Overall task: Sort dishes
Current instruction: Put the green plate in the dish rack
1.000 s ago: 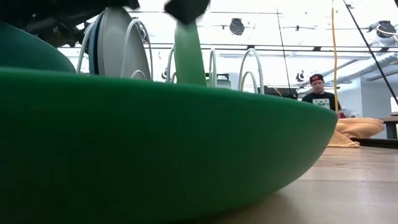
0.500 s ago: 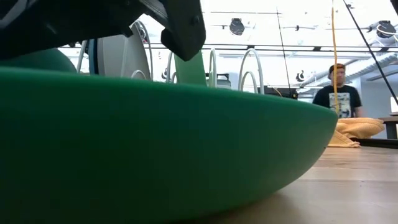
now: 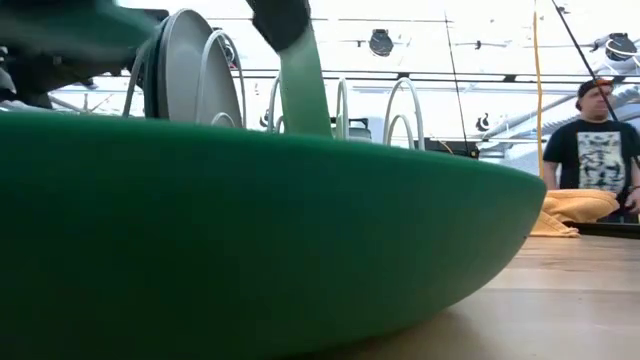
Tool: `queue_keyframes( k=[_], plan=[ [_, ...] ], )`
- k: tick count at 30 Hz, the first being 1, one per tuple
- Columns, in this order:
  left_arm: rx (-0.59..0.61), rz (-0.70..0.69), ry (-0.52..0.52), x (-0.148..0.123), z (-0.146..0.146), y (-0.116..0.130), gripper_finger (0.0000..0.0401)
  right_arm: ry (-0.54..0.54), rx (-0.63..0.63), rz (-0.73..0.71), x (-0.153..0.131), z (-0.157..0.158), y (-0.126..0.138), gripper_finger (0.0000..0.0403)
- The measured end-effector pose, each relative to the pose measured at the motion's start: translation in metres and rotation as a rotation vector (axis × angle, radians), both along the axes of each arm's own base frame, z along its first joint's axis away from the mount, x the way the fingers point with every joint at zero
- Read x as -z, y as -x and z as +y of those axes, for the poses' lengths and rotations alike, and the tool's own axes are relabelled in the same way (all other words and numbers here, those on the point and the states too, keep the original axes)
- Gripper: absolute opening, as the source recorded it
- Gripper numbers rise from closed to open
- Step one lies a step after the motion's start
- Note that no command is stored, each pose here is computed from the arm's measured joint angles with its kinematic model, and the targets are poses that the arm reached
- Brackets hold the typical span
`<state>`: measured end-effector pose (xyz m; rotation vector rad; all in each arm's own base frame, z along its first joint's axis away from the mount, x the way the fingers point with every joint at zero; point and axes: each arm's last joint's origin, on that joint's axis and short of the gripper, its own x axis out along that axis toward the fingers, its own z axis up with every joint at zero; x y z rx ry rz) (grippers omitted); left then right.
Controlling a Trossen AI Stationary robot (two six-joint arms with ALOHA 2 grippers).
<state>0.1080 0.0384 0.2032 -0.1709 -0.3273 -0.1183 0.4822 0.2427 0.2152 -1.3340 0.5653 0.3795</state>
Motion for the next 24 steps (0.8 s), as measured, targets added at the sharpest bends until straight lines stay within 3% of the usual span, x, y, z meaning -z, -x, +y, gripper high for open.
queue_keyframes(
  k=[4,12,16,24],
  plan=[
    [0.015,-0.056,0.012,-0.006,-0.001,0.002,0.0154,0.024,0.035,-0.083,-0.02,0.006,0.006,0.0003],
    [0.156,-0.492,-0.038,-0.042,-0.016,0.031,0.0154,-0.155,0.119,-0.256,-0.083,0.012,0.028,0.0002],
    [0.238,-0.575,-0.082,-0.048,-0.022,0.041,0.0154,-0.32,0.155,-0.321,-0.114,0.014,0.042,0.0001],
    [0.279,-0.57,-0.075,-0.048,-0.023,0.042,0.0154,-0.767,0.31,-0.445,-0.179,0.0,0.074,0.0001]
  ],
)
